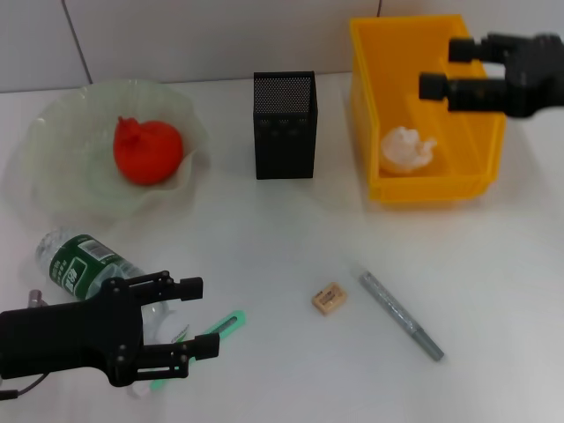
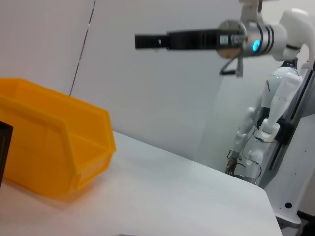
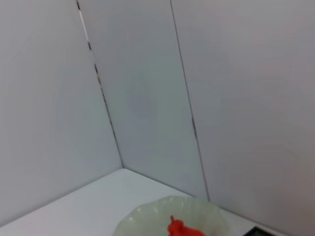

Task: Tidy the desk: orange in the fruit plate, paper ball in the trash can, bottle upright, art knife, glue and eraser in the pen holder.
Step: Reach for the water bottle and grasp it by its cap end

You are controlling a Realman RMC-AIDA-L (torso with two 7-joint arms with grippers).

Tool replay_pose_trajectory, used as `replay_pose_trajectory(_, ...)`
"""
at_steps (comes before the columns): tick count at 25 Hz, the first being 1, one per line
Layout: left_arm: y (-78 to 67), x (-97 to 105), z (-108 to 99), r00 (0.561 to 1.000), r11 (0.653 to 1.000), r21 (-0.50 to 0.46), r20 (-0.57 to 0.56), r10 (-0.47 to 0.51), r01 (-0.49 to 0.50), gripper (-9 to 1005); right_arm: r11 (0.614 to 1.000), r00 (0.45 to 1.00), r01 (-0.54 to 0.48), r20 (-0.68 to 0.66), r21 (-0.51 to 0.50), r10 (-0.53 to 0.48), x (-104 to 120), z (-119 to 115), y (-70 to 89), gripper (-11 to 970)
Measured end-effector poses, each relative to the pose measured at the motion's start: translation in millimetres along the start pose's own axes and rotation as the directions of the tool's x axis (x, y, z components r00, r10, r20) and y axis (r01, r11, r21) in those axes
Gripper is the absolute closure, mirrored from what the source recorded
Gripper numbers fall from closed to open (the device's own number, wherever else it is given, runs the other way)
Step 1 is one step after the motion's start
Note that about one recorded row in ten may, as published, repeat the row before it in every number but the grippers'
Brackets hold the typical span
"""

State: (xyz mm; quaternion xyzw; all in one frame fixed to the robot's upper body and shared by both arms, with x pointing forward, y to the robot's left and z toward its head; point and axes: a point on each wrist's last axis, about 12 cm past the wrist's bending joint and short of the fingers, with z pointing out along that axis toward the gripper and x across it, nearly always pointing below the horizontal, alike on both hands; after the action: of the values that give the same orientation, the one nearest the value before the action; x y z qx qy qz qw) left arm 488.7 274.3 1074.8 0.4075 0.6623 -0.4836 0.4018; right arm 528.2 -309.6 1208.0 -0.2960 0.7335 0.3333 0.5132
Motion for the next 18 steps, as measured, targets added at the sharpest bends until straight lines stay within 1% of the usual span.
replay_pose_trajectory(2, 0.0, 0, 0, 1.000, 1.000, 0.001, 0.000, 0.001, -0.001, 224, 1.000, 1.000, -0.012, 0.013, -0.019, 0.012, 15, -5, 0.0, 120)
replay_pose_trajectory(3, 0.0, 0, 0, 1.000, 1.000, 0.001, 0.000, 0.001, -0.001, 224, 1.000, 1.000, -0.012, 0.013, -0.019, 0.012, 15, -5, 0.0, 120)
replay_pose_trajectory(4, 0.5, -2, -1, 1.000, 1.000, 0.000, -0.002, 0.010, -0.010, 224, 0.999, 1.000, -0.019, 0.013, -0.045, 0.020, 28, -6, 0.9, 120)
replay_pose_trajectory(5, 0.5, -2, -1, 1.000, 1.000, -0.001, -0.001, 0.011, -0.011, 224, 0.998, 1.000, -0.022, 0.011, -0.057, 0.022, 32, -6, 1.5, 120)
replay_pose_trajectory(6, 0.5, -2, -1, 1.000, 1.000, -0.001, -0.001, 0.011, -0.011, 224, 0.998, 1.000, -0.022, 0.011, -0.057, 0.022, 32, -6, 1.5, 120)
replay_pose_trajectory(7, 0.6, -2, -1, 1.000, 1.000, -0.001, 0.000, 0.012, -0.012, 224, 0.997, 1.000, -0.023, 0.003, -0.075, 0.023, 38, -5, 2.7, 120)
replay_pose_trajectory(9, 1.3, -4, -2, 1.000, 1.000, -0.007, 0.004, 0.020, -0.020, 224, 0.996, 1.000, -0.019, 0.000, -0.082, 0.019, 40, -5, 3.4, 120)
replay_pose_trajectory(11, 2.3, -5, -4, 0.999, 0.999, -0.024, 0.005, 0.048, -0.048, 224, 0.996, 1.000, -0.007, -0.005, -0.094, 0.007, 41, -5, 4.7, 121)
replay_pose_trajectory(14, 4.4, -7, -9, 0.988, 0.987, -0.051, -0.019, 0.154, -0.155, 225, 0.995, 1.000, -0.010, -0.008, -0.102, 0.009, 44, -5, 5.4, 121)
replay_pose_trajectory(15, 5.0, -9, -11, 0.980, 0.978, -0.059, -0.033, 0.198, -0.200, 225, 0.994, 1.000, -0.020, -0.008, -0.104, 0.019, 47, -5, 5.3, 121)
replay_pose_trajectory(16, 5.4, -10, -12, 0.974, 0.972, -0.063, -0.042, 0.223, -0.226, 225, 0.994, 1.000, -0.026, -0.008, -0.104, 0.025, 50, -6, 5.3, 121)
replay_pose_trajectory(17, 5.7, -12, -14, 0.964, 0.963, -0.068, -0.057, 0.258, -0.262, 225, 0.994, 0.999, -0.038, -0.006, -0.104, 0.038, 58, -9, 5.7, 121)
replay_pose_trajectory(18, 5.7, -12, -14, 0.964, 0.963, -0.068, -0.057, 0.258, -0.262, 225, 0.994, 0.999, -0.038, -0.006, -0.104, 0.038, 58, -9, 5.7, 121)
